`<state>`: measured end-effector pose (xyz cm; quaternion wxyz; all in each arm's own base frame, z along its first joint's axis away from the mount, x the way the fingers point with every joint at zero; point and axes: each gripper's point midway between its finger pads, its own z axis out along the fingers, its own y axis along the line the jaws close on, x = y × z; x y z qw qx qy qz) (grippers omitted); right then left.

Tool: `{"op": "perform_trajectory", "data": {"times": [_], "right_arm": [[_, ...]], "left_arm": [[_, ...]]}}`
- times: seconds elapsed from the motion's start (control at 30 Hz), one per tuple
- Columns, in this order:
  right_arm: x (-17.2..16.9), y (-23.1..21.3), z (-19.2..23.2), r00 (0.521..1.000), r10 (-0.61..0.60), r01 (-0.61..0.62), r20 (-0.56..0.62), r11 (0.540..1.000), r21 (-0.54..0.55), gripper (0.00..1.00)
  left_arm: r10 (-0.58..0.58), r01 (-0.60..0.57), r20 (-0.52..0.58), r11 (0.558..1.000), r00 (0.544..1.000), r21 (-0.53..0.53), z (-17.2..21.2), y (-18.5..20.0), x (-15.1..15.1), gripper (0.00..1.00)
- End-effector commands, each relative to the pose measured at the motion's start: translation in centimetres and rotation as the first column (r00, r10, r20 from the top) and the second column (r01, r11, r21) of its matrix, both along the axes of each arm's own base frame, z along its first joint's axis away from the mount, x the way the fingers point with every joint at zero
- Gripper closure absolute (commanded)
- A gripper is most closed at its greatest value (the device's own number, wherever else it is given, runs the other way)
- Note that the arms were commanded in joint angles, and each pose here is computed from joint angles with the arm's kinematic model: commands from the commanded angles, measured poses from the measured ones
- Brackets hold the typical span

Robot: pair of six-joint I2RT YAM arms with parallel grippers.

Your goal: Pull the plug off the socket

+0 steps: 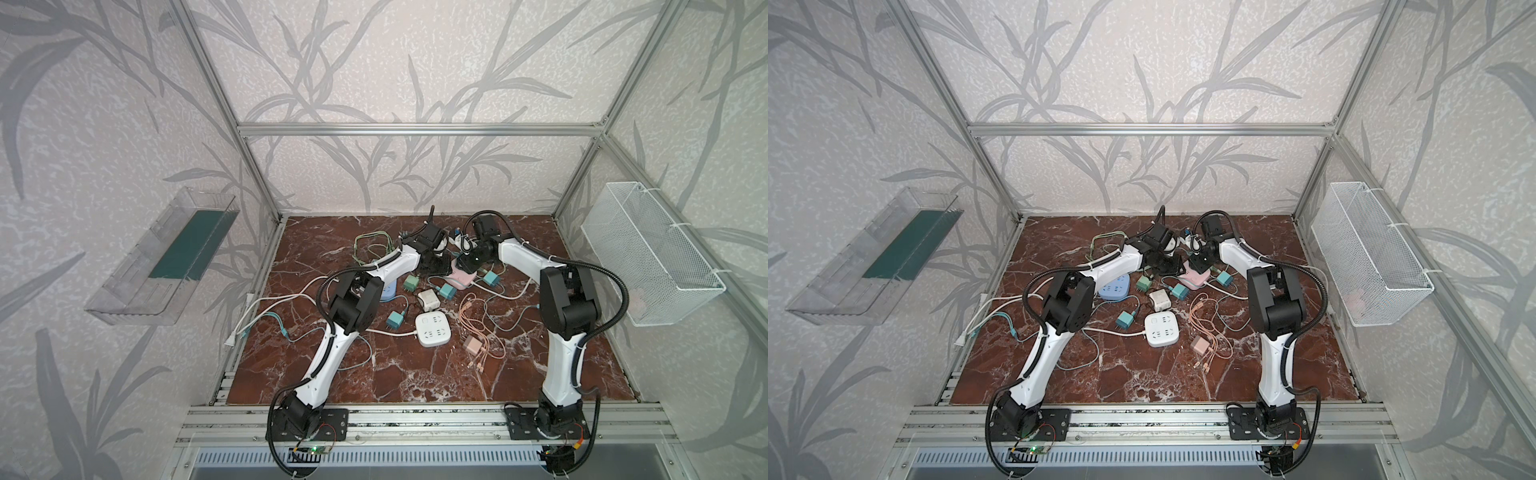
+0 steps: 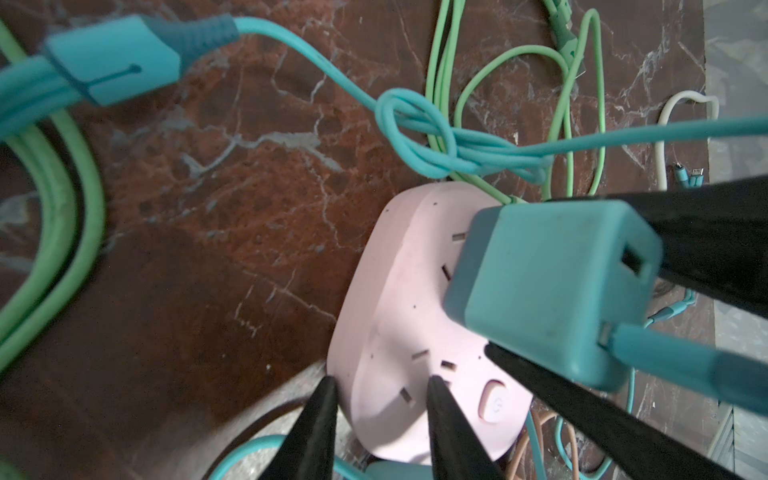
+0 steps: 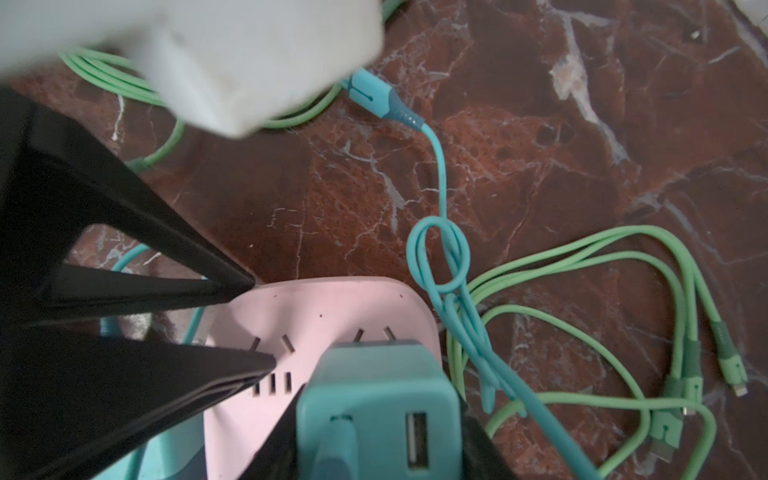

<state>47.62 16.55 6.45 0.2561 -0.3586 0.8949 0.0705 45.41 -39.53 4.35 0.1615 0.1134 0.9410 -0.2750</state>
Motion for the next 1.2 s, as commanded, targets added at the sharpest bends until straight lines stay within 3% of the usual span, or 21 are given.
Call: {"op": "perform_trajectory", "data": {"times": [0.0,0.33,1.17], "right_arm": [[-0.4,0.4,-0.4,1.000,0.018,-0.019,-0.022,1.000,-0.009,0.59],[-0.6,0.8,0.3,1.000,0.028,-0.028,0.003,1.000,-0.002,0.64],[0.6,1.5,4.6,0.995,-0.035,0.022,0.091,0.990,0.138,0.74]], "left_arm": [[0.013,0.008,-0.163,0.991,0.987,0.130,-4.4,2.3,-3.6,0.63],[0.028,0.001,-0.183,0.988,0.983,0.155,-4.9,2.5,-3.6,0.63],[0.040,0.012,-0.220,0.973,0.975,0.229,-6.6,3.3,-4.0,0.64]]}}
